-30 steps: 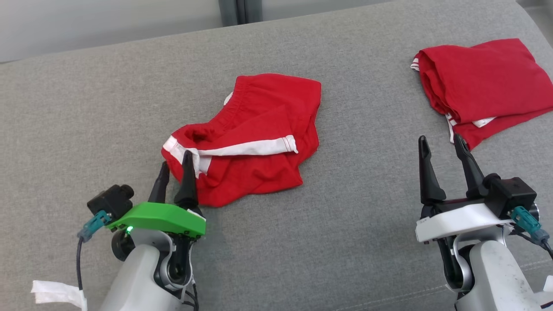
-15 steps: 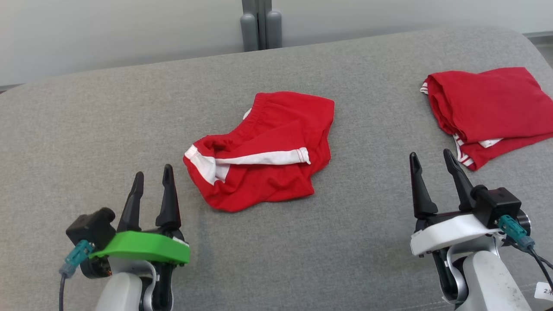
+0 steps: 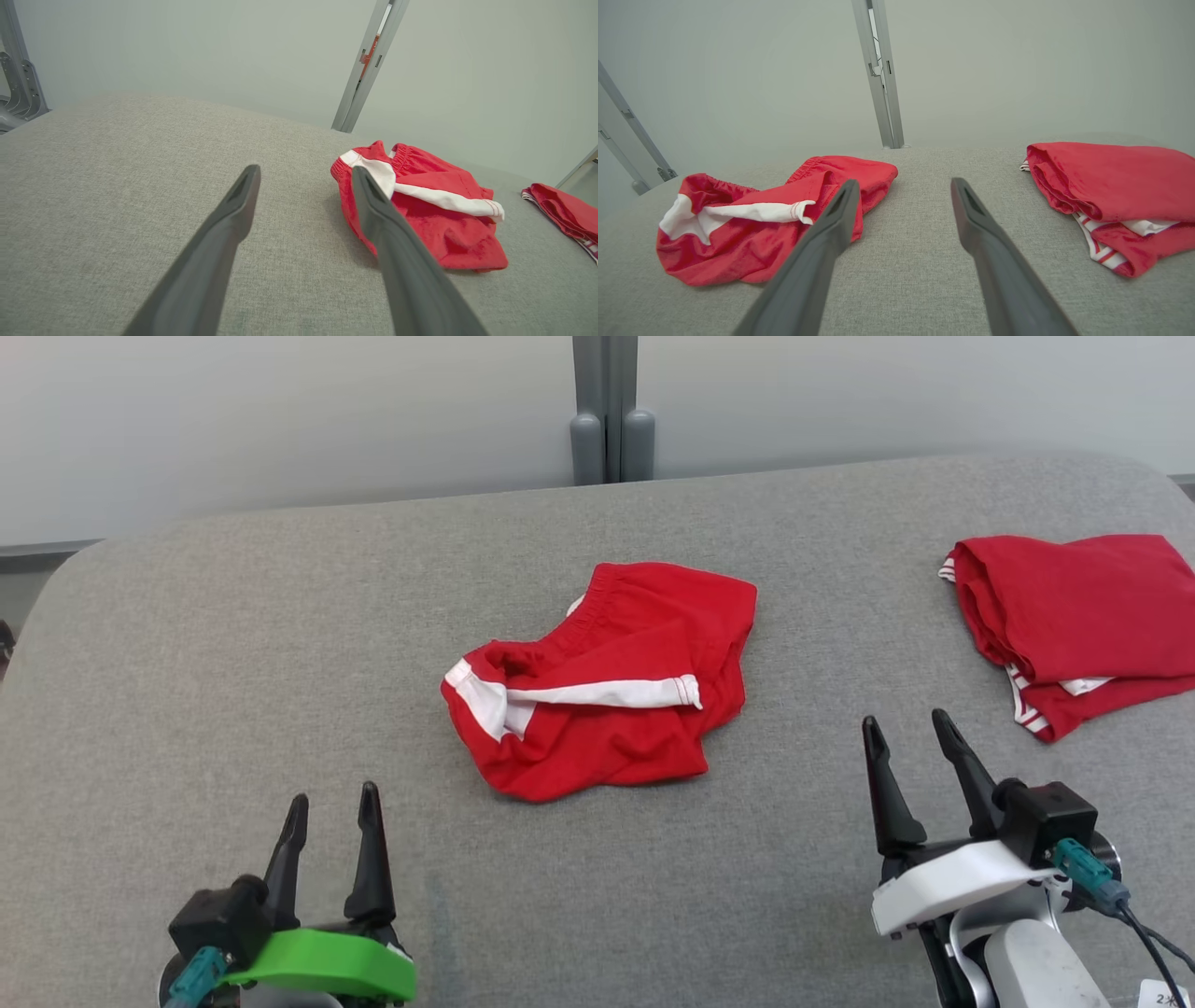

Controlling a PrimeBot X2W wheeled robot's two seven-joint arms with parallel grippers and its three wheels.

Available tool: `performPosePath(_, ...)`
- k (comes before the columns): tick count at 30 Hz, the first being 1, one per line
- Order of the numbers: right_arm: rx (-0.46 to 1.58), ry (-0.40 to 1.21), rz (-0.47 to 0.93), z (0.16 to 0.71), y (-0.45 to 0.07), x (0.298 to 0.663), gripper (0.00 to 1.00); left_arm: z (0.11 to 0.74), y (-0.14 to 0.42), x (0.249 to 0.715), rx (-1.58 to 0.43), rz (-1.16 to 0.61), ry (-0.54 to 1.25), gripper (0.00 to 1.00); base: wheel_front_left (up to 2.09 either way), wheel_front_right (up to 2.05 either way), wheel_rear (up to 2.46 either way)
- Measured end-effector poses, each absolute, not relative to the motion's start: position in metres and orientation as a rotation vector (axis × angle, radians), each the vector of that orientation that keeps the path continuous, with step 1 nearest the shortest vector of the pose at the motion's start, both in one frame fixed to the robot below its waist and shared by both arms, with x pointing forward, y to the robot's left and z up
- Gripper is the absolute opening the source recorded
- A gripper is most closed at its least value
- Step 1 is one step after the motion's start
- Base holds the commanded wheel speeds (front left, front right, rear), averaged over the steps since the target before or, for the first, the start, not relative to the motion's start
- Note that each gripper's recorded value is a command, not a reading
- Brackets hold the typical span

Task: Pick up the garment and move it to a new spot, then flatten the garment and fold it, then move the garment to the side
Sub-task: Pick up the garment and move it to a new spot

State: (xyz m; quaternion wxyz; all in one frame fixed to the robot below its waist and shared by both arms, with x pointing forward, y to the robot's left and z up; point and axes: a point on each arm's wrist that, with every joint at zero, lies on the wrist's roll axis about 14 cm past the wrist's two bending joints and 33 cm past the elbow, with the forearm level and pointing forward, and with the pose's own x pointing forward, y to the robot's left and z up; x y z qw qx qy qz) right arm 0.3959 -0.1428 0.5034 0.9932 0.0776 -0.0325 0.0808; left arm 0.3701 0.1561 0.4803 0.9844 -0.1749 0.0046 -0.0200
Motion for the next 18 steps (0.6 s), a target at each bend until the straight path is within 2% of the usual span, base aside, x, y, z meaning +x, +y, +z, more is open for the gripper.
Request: performPosePath(18,0.186,-0.045,0.177,0.4976,-0.1361,0.3884,1.00,0.4756,0.1639,0.3602,-0.333,-0.003,0.018,1.00,0.00,0.00,0.00)
